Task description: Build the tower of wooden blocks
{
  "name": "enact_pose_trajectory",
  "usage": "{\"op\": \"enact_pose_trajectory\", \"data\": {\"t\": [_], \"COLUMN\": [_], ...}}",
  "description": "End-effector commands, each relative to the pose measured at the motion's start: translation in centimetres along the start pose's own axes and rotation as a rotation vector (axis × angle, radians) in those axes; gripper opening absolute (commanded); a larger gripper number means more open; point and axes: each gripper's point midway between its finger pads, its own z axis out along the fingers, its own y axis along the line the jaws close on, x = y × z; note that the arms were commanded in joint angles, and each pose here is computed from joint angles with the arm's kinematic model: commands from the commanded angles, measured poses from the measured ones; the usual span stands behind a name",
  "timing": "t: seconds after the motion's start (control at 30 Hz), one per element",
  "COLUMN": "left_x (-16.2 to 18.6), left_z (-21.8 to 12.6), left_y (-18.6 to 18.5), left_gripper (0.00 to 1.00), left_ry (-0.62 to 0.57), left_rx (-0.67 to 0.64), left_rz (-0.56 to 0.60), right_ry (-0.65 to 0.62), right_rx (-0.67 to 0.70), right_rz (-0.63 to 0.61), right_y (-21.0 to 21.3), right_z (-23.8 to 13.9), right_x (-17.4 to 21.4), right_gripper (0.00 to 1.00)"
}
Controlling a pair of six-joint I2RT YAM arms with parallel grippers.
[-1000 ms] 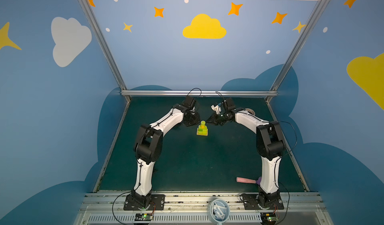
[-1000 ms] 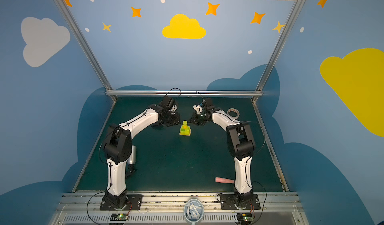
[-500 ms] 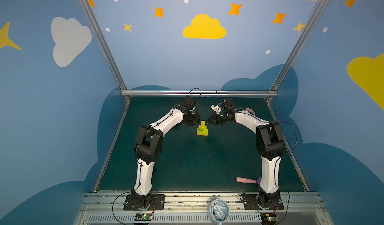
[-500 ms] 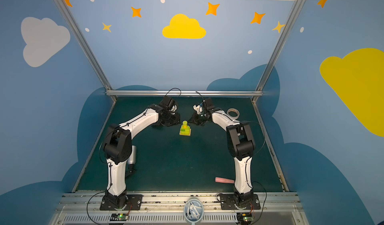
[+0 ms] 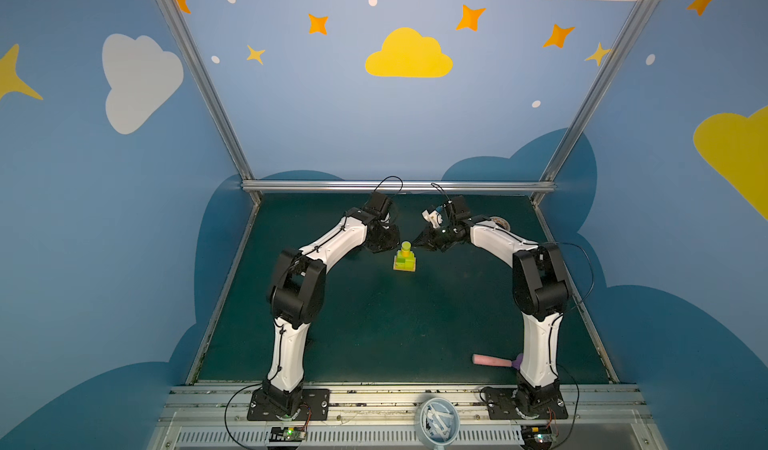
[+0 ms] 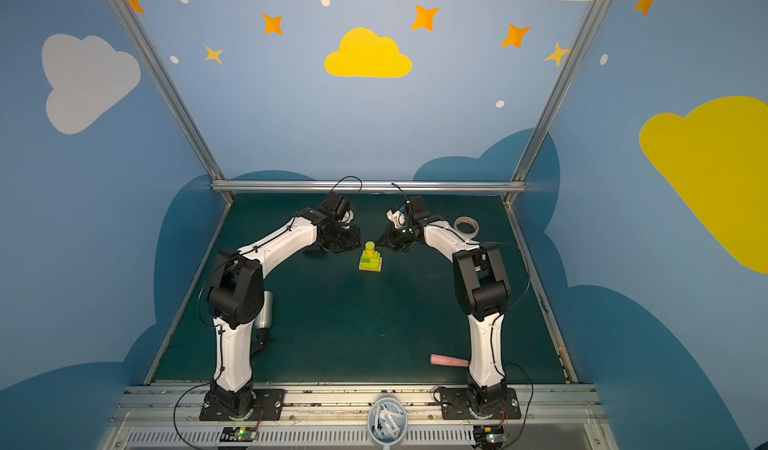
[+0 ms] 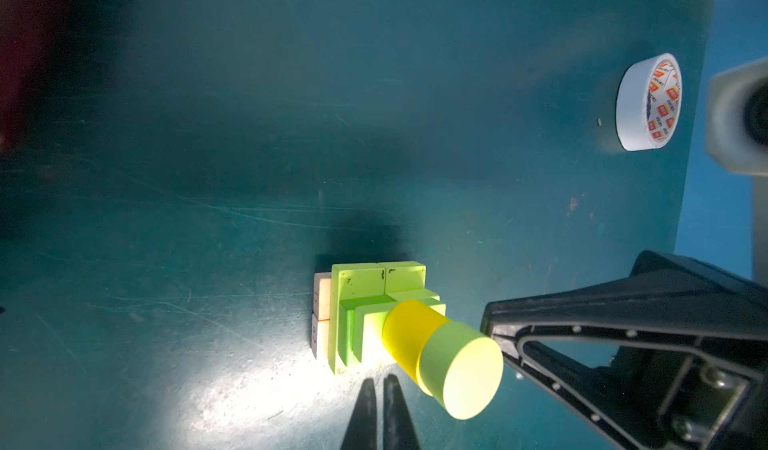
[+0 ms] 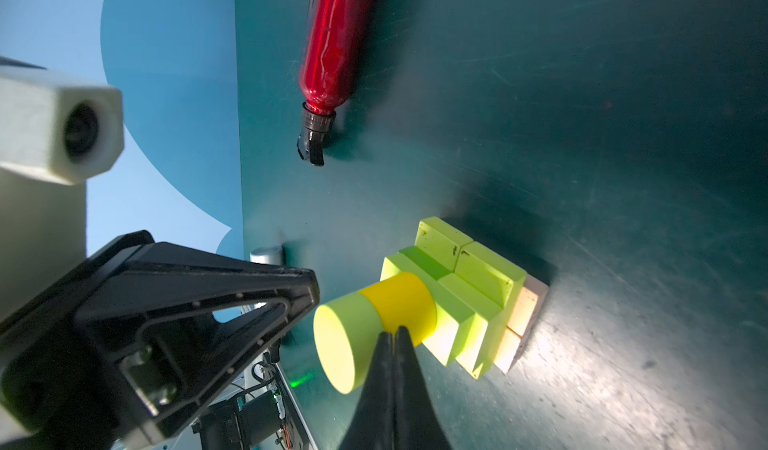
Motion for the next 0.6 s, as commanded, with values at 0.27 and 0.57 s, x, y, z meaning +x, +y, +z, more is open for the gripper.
{"op": "enact_pose_trajectory", "data": {"t": [0.27, 0.57], "left_x": [-3.0, -3.1], "left_z": [-9.3, -17.9], "left_y": [2.0, 5.3], "left_gripper": [0.16, 0.35], "left_ry": [-0.166, -0.404], "left_rx": [-0.023, -0.053], "left_rz": [0.005, 0.008], "right_ry": [-0.154, -0.271], "right_rx": [0.068, 0.149], "right_rz": [-0.030, -0.067], "right_y": [1.0, 1.2], "right_z": [-9.0, -15.3], "right_x": [-1.5, 0.6], "right_gripper": [0.00, 0.08]}}
